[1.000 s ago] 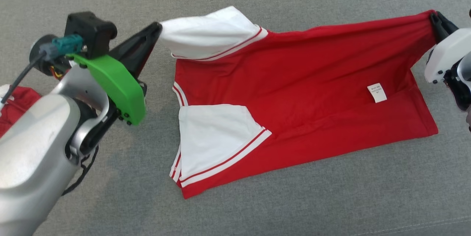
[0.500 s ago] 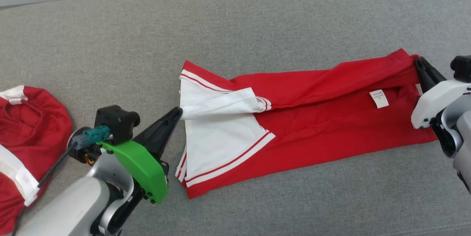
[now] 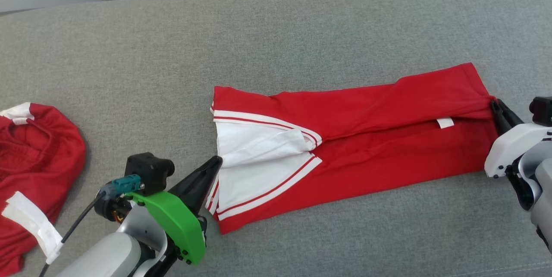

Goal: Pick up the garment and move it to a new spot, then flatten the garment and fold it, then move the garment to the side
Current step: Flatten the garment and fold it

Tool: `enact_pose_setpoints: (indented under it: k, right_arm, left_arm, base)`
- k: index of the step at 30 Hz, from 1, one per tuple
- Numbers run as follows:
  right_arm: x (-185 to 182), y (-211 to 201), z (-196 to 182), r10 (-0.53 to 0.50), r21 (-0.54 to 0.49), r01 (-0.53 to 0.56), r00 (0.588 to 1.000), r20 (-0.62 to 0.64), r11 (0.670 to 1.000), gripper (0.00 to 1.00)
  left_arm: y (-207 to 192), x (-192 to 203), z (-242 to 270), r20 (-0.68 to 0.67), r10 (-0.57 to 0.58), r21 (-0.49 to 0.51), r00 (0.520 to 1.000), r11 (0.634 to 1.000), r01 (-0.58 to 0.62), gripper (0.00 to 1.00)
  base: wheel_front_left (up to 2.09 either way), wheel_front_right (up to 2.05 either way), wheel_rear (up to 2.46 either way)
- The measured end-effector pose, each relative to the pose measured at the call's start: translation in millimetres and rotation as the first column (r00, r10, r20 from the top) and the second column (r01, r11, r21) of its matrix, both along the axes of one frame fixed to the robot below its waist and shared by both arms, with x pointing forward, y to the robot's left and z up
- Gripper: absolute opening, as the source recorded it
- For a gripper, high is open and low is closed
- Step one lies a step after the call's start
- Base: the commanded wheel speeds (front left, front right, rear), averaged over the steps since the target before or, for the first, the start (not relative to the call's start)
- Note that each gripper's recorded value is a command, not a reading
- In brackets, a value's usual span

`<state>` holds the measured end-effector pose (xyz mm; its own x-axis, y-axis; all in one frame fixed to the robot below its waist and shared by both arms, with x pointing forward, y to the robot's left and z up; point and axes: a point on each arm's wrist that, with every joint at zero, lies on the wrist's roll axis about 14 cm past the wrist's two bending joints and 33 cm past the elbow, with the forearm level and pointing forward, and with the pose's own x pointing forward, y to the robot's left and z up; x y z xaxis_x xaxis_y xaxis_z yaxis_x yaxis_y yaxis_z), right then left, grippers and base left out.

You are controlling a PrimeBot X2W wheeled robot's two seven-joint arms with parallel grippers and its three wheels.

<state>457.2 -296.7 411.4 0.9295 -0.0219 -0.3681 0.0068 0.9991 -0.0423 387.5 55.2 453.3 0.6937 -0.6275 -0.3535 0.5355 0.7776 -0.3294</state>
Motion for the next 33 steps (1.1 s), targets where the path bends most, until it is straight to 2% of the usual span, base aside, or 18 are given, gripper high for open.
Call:
enact_pose_setpoints:
  k: [3, 4, 5, 6, 7, 8, 12, 16, 24, 27, 30, 33]
  right_arm:
    - [-4.7, 0.6, -2.8, -0.006, 0.005, 0.006, 1.000, -0.008, 1.000, 0.00]
    - [-6.3, 0.2, -3.3, -0.009, 0.006, 0.009, 1.000, -0.010, 1.000, 0.22]
    - [-7.9, -0.1, -3.8, -0.012, 0.007, 0.012, 1.000, -0.012, 1.000, 0.48]
    - [-9.0, -0.4, -4.1, -0.014, 0.007, 0.014, 1.000, -0.013, 1.000, 1.00]
    - [-10.0, -0.6, -4.0, -0.017, 0.009, 0.018, 1.000, -0.014, 1.000, 1.00]
    - [-10.6, -0.8, -3.3, -0.021, 0.011, 0.021, 1.000, -0.012, 1.000, 1.00]
    - [-13.4, -6.9, 4.3, -0.046, 0.019, 0.045, 0.999, 0.010, 0.999, 1.00]
    - [-16.5, -4.3, 21.2, -0.054, 0.049, 0.051, 0.995, 0.078, 0.998, 1.00]
    - [-56.2, 15.4, 28.3, -0.086, 0.143, 0.064, 0.983, 0.159, 0.988, 1.00]
    - [-73.6, 20.5, 24.0, -0.107, 0.172, 0.079, 0.981, 0.162, 0.982, 1.00]
    - [-84.9, 23.1, 22.3, -0.132, 0.199, 0.097, 0.977, 0.168, 0.975, 1.00]
    - [-89.0, 29.9, 21.8, -0.145, 0.228, 0.102, 0.974, 0.176, 0.968, 1.00]
  left_arm:
    - [-1.6, -5.7, -3.2, -0.015, 0.000, -0.005, 1.000, 1.000, -0.001, 0.00]
    - [-2.1, -7.9, -5.0, -0.025, -0.001, -0.004, 1.000, 1.000, 0.001, 0.05]
    - [-2.2, -10.4, -7.1, -0.034, -0.002, 0.000, 0.999, 1.000, 0.002, 0.30]
    - [-2.3, -11.9, -8.2, -0.041, 0.000, -0.002, 0.999, 1.000, 0.000, 0.45]
    - [-2.9, -13.2, -8.7, -0.046, 0.005, -0.006, 0.999, 1.000, -0.005, 0.68]
    - [-3.2, -13.8, -8.6, -0.047, 0.010, -0.008, 0.999, 1.000, -0.010, 1.00]
    - [-0.7, -12.6, -1.5, -0.007, 0.060, -0.031, 0.998, 0.998, -0.060, 1.00]
    - [11.0, -7.5, 13.0, 0.098, 0.177, -0.064, 0.979, 0.983, -0.171, 1.00]
    - [41.3, -16.2, 25.5, 0.237, 0.411, -0.082, 0.880, 0.911, -0.404, 1.00]
    - [44.3, -20.6, 40.8, 0.290, 0.456, -0.114, 0.841, 0.889, -0.443, 1.00]
    - [44.9, -30.4, 52.8, 0.355, 0.467, -0.124, 0.810, 0.882, -0.454, 1.00]
    - [52.6, -41.1, 57.1, 0.383, 0.509, -0.134, 0.771, 0.856, -0.498, 1.00]
  base:
    - [0.00, 0.00, 0.00]
    - [0.00, 0.00, 0.00]
    - [0.00, 0.00, 0.00]
    - [0.00, 0.00, 0.00]
    - [0.00, 0.00, 0.00]
    - [0.00, 0.00, 0.00]
    - [0.00, 0.00, 0.00]
    - [0.00, 0.00, 0.00]
    - [0.00, 0.00, 0.00]
    - [0.00, 0.00, 0.00]
    - [0.00, 0.00, 0.00]
    - [0.00, 0.00, 0.00]
